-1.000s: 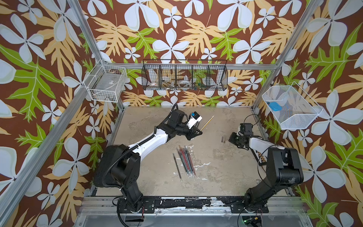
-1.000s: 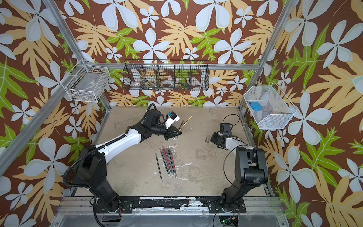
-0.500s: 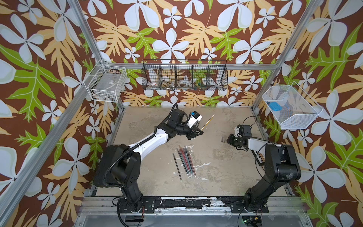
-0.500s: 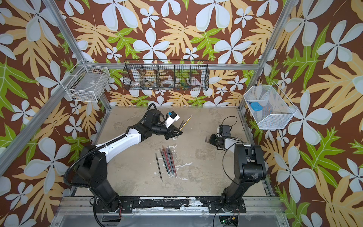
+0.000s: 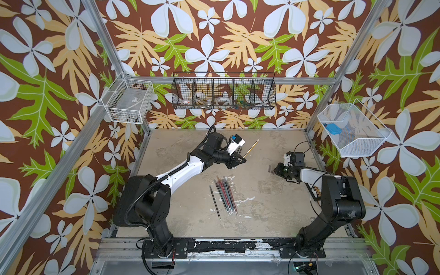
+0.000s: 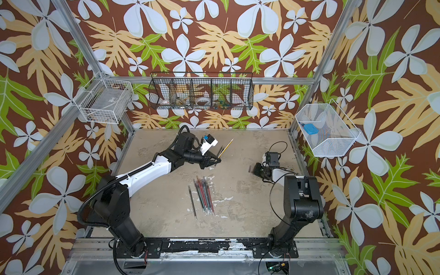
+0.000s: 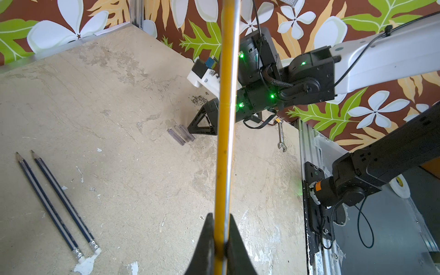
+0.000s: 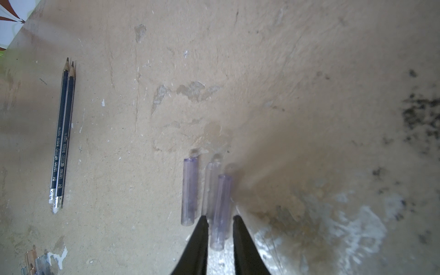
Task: Remove the protective cover of the pencils
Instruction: Place the protective sleeve at the center of the board, then place the pencil at the center of the board.
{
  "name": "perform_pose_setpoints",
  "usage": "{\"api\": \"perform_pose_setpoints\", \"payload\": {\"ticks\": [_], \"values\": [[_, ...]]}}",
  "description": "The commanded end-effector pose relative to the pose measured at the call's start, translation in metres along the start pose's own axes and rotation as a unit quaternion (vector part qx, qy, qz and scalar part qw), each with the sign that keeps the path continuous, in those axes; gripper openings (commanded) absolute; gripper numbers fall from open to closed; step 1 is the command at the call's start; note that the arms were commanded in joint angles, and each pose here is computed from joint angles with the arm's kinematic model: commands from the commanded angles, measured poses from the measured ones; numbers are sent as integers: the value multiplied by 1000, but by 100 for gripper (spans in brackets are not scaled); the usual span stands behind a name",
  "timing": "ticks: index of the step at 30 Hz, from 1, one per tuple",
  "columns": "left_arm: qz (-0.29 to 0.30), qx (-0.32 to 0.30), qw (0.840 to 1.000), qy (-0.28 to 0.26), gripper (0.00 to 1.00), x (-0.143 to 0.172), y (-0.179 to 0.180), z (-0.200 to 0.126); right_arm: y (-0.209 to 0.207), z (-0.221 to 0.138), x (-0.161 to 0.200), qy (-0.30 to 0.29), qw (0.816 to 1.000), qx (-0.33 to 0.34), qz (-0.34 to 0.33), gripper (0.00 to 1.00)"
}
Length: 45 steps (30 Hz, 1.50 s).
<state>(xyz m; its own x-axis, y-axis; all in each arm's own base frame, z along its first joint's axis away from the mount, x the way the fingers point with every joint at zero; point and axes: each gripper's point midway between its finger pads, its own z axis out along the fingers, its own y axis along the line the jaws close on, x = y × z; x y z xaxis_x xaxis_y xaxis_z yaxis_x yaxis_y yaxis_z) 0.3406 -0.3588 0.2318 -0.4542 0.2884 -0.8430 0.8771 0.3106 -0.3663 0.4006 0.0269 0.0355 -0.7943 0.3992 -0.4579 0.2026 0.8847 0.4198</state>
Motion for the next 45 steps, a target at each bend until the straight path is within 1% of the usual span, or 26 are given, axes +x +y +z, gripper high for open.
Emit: {"api": "perform_pose_setpoints", "payload": {"ticks": [1,7,9,11,13,15,17,19,21,22,25,27,28,30,33,35,37,42,45], "values": [[6,-3,1000,0,0,-1,1,0,3,-2,-5,-10,1000,-3,-3,23],[-2,-15,1000,4,0,2,9,2,9,-2,-6,-11,1000,-19,-3,26],[-7,-33,999,1,0,3,16,3,13,-4,-6,-12,999,-31,-3,26],[-20,-55,998,-6,0,6,29,3,18,-11,-7,-19,999,-43,-6,30],[-46,-85,995,-15,0,9,49,1,27,-24,-9,-34,998,-59,-13,32],[-81,-114,990,-19,0,14,73,-1,35,-38,-7,-49,996,-73,-20,32],[-113,-146,983,-19,0,20,98,-5,46,-53,3,-61,993,-89,-38,33],[-148,-176,973,-16,0,30,125,-8,59,-68,22,-65,990,-102,-70,33],[-191,-202,960,5,0,43,149,-8,65,-81,41,-65,987,-114,-93,33],[-210,-213,954,25,0,52,160,-5,68,-88,50,-65,985,-122,-100,33],[-241,-243,935,92,0,81,186,8,67,-111,69,-74,982,-133,-115,33],[-265,-272,917,122,0,101,204,13,65,-125,74,-91,979,-132,-126,33],[-269,-272,915,130,0,108,208,18,68,-133,74,-107,976,-143,-123,35],[-275,-278,911,132,0,111,215,23,82,-147,76,-132,964,-188,-135,36],[-260,-308,903,150,0,113,223,29,82,-156,71,-155,961,-184,-137,36],[-253,-323,895,173,0,118,229,33,83,-155,71,-154,960,-188,-138,36],[-258,-323,890,190,1,124,232,40,84,-152,74,-143,961,-192,-137,36],[-267,-322,885,206,5,138,235,50,83,-148,75,-136,962,-192,-138,35],[-269,-325,883,206,8,139,239,52,84,-149,75,-141,960,-195,-141,35]]}}
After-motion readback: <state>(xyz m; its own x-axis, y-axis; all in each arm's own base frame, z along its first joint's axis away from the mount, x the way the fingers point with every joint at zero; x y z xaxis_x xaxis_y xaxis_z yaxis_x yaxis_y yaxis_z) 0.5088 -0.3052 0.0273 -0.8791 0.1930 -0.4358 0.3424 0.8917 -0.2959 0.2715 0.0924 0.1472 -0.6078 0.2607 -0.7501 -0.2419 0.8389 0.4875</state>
